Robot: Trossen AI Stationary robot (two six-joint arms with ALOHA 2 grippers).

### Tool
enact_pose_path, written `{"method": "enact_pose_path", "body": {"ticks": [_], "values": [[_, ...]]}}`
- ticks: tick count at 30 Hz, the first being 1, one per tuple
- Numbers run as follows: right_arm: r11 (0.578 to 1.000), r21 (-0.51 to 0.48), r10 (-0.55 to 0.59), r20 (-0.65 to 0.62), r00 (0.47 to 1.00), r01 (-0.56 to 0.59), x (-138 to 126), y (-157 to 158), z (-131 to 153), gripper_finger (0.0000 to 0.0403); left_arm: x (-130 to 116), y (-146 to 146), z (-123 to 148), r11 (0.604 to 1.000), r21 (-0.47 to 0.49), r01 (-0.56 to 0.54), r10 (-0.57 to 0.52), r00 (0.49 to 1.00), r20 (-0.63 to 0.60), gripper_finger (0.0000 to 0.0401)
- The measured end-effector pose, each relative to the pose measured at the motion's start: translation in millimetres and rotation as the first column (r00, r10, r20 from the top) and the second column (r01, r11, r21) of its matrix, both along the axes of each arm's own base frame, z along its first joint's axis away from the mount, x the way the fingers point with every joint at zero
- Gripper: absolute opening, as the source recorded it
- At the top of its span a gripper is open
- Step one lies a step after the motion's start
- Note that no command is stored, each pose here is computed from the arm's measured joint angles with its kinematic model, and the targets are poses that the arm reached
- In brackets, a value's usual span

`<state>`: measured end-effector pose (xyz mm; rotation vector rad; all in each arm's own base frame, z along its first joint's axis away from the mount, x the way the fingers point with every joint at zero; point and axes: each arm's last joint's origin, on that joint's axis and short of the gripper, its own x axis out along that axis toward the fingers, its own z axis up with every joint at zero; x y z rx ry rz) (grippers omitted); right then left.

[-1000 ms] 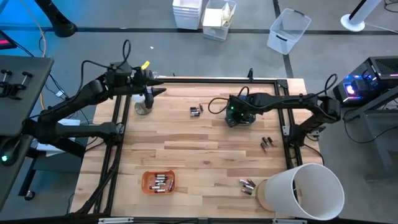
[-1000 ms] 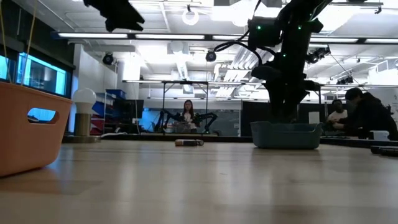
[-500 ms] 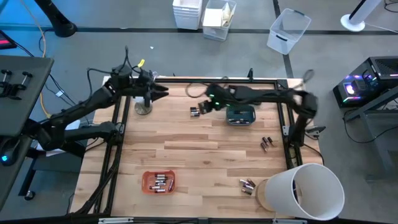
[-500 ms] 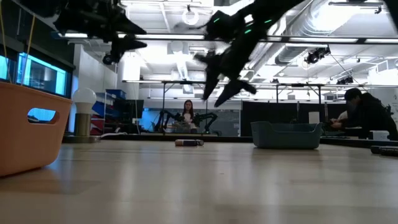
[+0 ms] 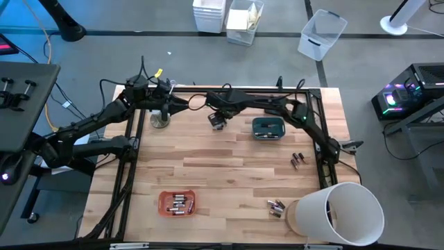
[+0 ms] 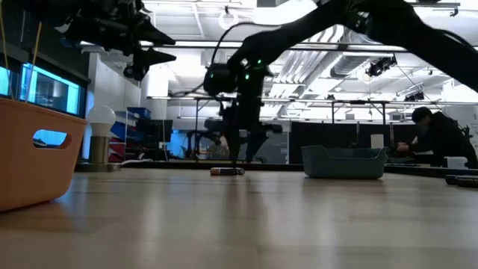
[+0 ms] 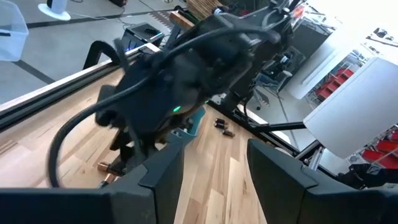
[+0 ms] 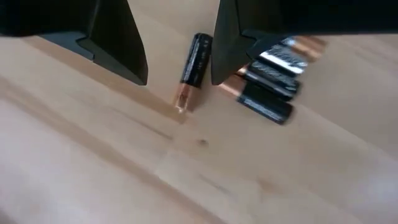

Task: Sort batteries
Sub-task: Put the black battery into the blue bin

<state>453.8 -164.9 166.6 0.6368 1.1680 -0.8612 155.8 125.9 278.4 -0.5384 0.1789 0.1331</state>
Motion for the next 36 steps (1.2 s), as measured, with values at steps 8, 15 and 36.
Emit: {"method": "enact_pose_path", "body": {"ticks": [8,15,36], "values": [[1.0,0.022,-0.003,-0.055,0.999,0.004,-4,0,-20,0.0171,0,0,0,1.0,0.001,-0.002,0.002,1.0,-0.001,0.017],[0.996,0.032,0.088,-0.108,0.99,-0.085,-12,3,-33,0.0057,0,0,0,1.0,0.006,-0.006,0.006,1.0,0.003,0.017],[1.0,0.027,0.016,-0.095,0.995,-0.013,-157,74,62,0.0032,-6,7,0,0.998,0.034,-0.049,0.049,0.999,-0.001,0.017]]}}
